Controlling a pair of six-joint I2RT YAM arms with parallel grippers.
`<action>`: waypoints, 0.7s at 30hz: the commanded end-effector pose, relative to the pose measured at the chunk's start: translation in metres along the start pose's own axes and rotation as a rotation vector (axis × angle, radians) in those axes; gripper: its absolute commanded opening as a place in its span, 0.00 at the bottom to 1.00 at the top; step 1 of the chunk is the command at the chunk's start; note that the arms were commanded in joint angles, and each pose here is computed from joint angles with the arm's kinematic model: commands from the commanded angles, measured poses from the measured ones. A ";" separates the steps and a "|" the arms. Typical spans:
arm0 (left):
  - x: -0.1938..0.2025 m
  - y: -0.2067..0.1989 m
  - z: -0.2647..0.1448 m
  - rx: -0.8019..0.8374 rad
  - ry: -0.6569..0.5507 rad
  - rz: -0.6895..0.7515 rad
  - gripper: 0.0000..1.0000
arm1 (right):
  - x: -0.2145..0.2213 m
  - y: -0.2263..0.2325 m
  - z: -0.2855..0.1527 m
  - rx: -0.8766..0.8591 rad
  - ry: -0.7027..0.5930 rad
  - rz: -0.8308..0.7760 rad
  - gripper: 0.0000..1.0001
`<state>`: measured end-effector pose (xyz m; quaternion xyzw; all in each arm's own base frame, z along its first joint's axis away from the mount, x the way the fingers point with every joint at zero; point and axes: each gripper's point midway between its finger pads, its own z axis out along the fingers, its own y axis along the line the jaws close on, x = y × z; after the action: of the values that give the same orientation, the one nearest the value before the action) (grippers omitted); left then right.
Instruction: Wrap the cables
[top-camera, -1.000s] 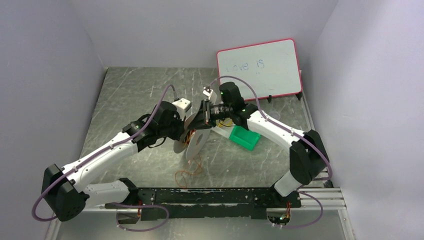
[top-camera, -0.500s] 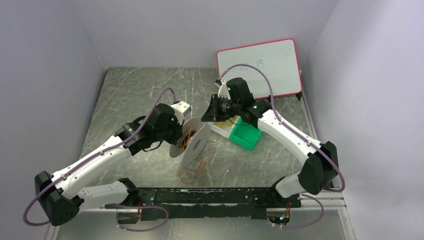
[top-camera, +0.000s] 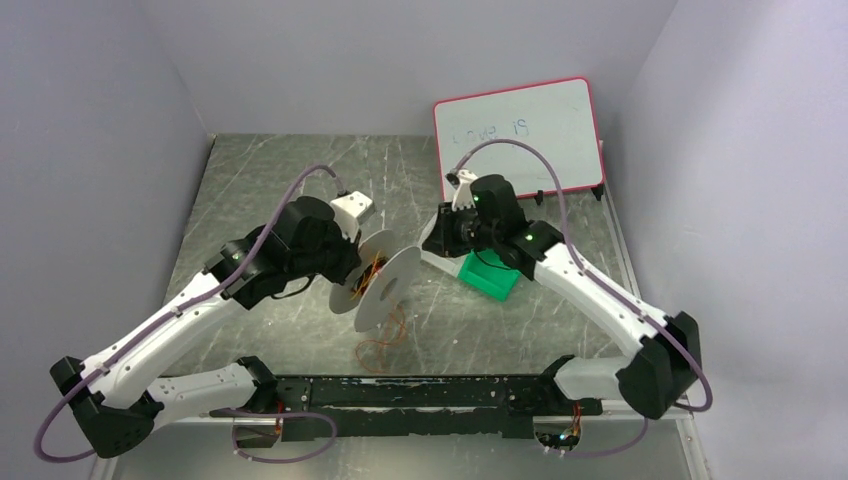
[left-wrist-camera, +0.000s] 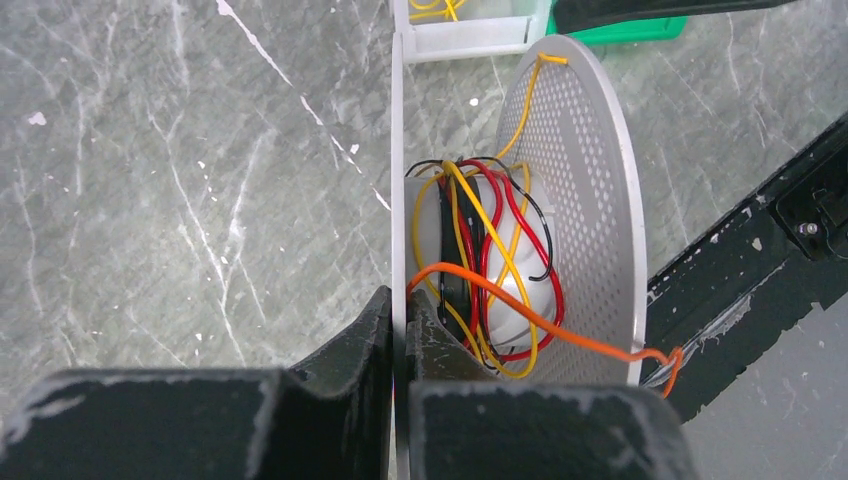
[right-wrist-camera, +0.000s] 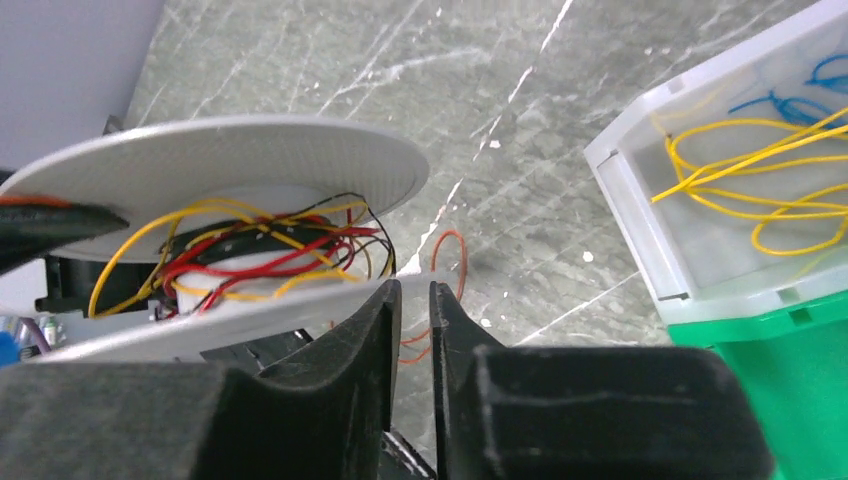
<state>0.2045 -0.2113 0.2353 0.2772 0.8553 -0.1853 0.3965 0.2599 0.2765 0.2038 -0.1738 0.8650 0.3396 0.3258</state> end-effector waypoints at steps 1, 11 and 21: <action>-0.037 0.003 -0.018 -0.037 -0.107 -0.028 0.07 | -0.025 0.000 -0.025 0.030 -0.168 -0.060 0.22; -0.045 0.015 -0.015 -0.126 -0.101 -0.057 0.07 | 0.009 0.047 -0.049 -0.334 -0.276 -0.062 0.46; -0.052 0.018 -0.006 -0.160 -0.115 -0.126 0.07 | 0.054 0.098 -0.031 -0.501 -0.284 -0.075 0.55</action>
<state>0.2279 -0.2018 0.2439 0.2162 0.8780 -0.1303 0.4067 0.1643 0.2979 0.2075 -0.2309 0.7427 0.5102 0.3671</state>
